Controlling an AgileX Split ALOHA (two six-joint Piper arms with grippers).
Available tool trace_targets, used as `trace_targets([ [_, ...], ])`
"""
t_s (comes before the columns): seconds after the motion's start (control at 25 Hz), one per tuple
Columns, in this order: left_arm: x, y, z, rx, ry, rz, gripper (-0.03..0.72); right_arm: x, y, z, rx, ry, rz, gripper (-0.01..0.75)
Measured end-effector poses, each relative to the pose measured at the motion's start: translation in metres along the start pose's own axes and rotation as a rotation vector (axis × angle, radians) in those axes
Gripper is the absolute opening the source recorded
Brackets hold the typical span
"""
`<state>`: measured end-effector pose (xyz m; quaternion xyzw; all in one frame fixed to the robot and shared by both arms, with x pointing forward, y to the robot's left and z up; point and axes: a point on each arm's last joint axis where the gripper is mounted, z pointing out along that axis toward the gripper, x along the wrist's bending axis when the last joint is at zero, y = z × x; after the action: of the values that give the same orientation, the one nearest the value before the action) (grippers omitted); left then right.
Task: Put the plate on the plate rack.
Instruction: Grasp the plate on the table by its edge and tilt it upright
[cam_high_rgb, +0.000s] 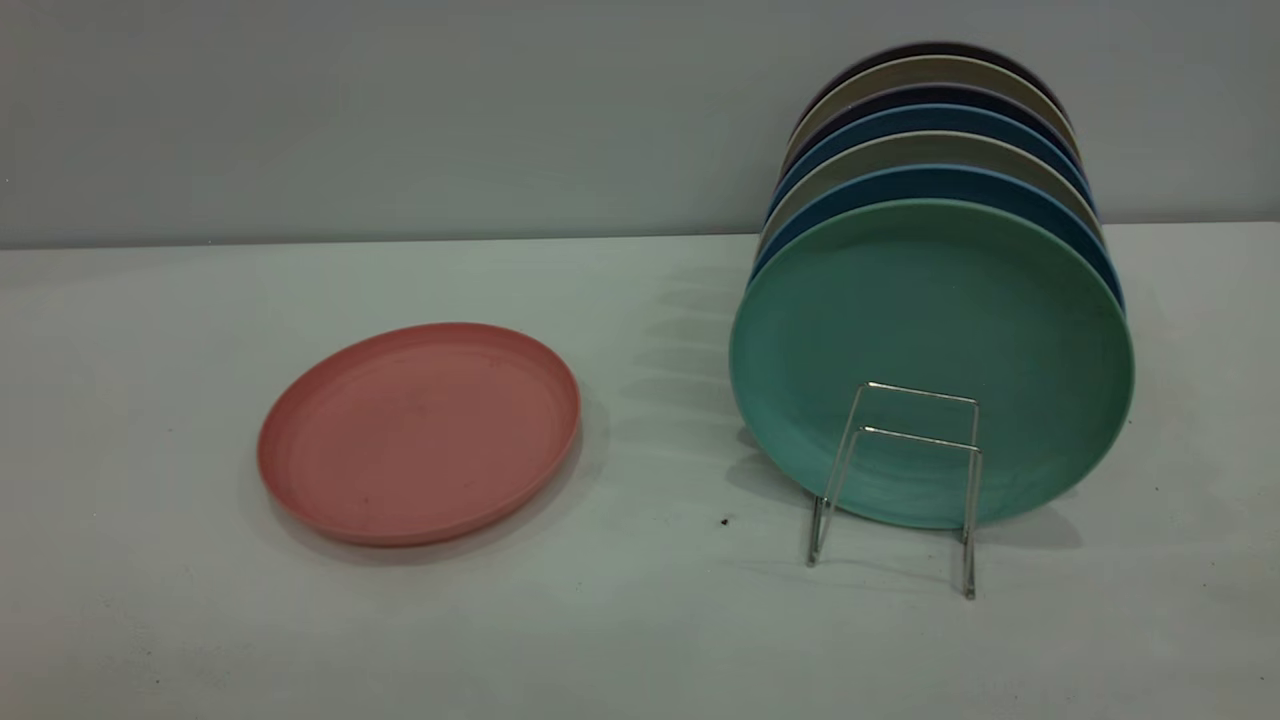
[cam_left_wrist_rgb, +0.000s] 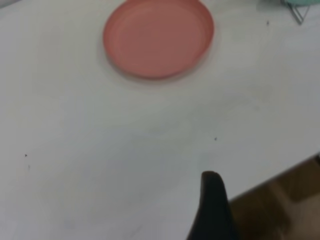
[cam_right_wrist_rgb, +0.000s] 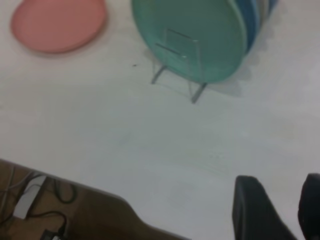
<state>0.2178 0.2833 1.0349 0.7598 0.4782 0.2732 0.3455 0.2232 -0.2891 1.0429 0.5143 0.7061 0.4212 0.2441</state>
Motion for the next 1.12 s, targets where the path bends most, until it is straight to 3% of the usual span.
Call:
trace_targets([
  [0.2,0.008,0.021,0.002,-0.129,0.043,-0.211,0.534,-0.007,0.006,0.006,0.041,-0.042,-0.036,0.239],
  [0.28,0.017,0.032,0.008,-0.128,0.085,-0.272,0.519,-0.01,0.013,0.014,0.083,-0.061,-0.04,0.239],
  [0.44,0.039,0.049,0.038,0.051,0.172,-0.306,0.512,-0.013,0.032,0.035,0.168,-0.078,-0.04,0.24],
  [0.52,0.049,0.054,0.058,0.172,0.193,-0.339,0.512,-0.014,0.047,0.046,0.196,-0.079,-0.037,0.243],
  [0.72,0.066,0.063,0.109,0.362,0.214,-0.413,0.512,-0.015,0.088,0.07,0.23,-0.079,-0.031,0.248],
  [0.88,0.075,0.064,0.146,0.438,0.206,-0.423,0.512,-0.014,0.113,0.092,0.27,-0.055,-0.033,0.249],
  [1.12,0.085,0.069,0.187,0.475,0.198,-0.422,0.51,-0.011,0.13,0.129,0.302,0.023,-0.037,0.249],
])
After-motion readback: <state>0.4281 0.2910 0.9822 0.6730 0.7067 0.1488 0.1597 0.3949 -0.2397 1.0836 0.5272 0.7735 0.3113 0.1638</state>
